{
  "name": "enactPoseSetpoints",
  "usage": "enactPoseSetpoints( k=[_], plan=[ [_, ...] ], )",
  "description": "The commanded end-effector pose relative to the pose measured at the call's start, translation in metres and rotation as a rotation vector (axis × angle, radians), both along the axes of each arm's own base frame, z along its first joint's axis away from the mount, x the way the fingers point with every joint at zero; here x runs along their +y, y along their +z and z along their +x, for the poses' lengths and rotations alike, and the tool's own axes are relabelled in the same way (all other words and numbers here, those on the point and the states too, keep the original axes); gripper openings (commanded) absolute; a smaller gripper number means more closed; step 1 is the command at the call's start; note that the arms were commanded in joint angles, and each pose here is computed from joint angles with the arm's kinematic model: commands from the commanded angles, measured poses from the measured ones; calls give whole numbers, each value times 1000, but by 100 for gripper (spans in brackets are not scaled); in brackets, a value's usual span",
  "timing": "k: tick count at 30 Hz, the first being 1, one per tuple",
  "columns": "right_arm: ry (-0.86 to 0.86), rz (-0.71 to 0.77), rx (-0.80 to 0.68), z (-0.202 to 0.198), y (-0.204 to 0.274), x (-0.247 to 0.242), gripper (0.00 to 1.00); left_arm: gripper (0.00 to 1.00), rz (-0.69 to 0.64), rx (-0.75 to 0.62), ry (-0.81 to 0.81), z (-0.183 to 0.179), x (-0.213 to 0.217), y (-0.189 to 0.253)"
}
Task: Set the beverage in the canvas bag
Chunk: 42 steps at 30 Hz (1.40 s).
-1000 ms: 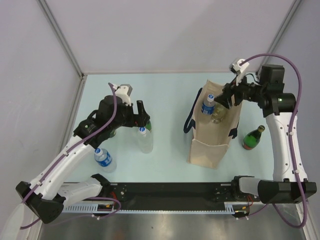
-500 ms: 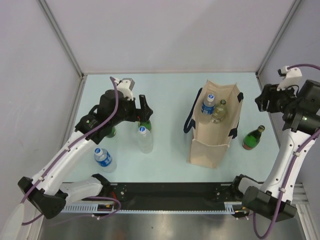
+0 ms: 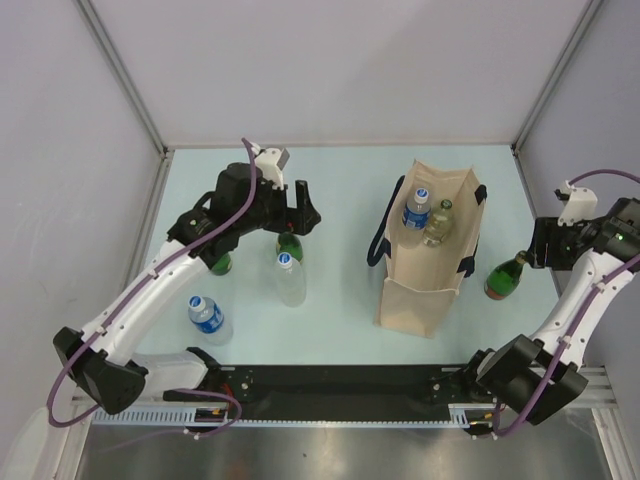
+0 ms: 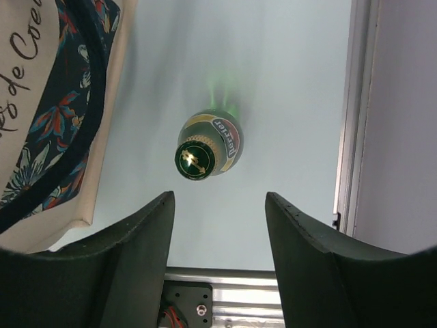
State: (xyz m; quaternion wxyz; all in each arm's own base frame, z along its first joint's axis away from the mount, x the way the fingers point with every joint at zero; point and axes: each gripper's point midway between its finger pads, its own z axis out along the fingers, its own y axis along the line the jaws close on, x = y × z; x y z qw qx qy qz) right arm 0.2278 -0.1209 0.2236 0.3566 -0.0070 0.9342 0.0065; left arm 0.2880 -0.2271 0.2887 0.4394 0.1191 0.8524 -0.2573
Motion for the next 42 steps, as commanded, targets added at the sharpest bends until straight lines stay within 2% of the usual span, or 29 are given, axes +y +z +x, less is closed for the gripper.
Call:
enactPoseSetpoints(
  k=[1,11,24,27,30,33,34,36,37,39,42],
  plan=[
    [85,-8,18,5,-8,4,61,96,-44,-47,-23,2,-4,22],
    [139,-40,73,28,-32,15,64,96,-52,-46,5,-4,4,18],
    [147,-115,114,31,-55,15,61,96,-43,-43,-2,1,1,17],
    [148,-123,105,32,-55,15,55,96,-40,-39,-5,2,-1,17],
    [151,-127,106,32,-54,16,45,96,-41,-39,-7,2,-1,18],
    [159,-139,104,33,-52,17,31,96,-44,-37,-7,2,-2,18],
    [157,-144,98,33,-49,17,22,96,-43,-36,-7,2,-2,17],
    [160,-159,79,35,-42,17,15,96,-43,-32,-7,2,-2,16],
    [161,-165,66,35,-36,18,7,96,-43,-32,-7,2,-2,16],
    [159,-184,30,38,-20,17,1,96,-42,-33,-8,2,-2,16],
    [156,-203,-12,39,1,18,0,96,-41,-35,-9,2,-2,16]
  ],
)
